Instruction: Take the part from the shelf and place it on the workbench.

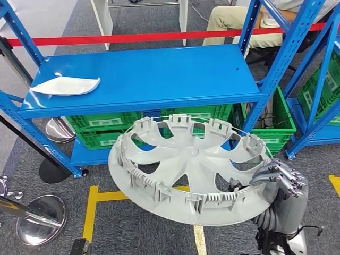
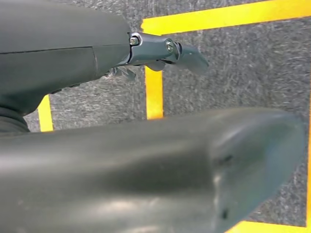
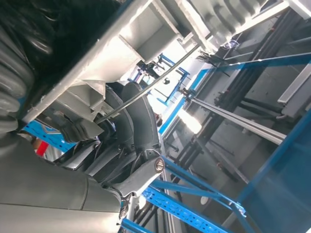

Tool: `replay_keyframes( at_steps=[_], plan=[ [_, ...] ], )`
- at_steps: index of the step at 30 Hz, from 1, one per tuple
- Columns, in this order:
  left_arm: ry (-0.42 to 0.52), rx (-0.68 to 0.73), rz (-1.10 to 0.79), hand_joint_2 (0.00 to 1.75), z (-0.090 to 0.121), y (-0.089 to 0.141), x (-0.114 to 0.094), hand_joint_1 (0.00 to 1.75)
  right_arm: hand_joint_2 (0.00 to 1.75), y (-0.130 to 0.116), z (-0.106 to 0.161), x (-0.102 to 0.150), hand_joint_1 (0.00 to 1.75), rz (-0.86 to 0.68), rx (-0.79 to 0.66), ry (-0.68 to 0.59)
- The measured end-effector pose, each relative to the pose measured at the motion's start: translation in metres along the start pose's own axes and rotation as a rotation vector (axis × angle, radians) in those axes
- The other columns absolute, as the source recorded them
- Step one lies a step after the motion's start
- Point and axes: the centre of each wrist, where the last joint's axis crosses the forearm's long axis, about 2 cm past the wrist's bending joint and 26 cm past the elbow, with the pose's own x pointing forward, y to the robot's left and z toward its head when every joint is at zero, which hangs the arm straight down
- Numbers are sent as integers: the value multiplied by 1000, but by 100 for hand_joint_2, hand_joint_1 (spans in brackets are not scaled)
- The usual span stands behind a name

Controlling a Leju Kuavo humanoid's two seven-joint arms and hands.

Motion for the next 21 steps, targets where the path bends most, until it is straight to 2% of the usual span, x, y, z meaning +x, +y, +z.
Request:
replay_keyframes(
  at_steps=[21],
  plan=[
    [3,4,4,0,0,1,-1,0,175,-6,5,-2,175,16,2,27]
  ],
)
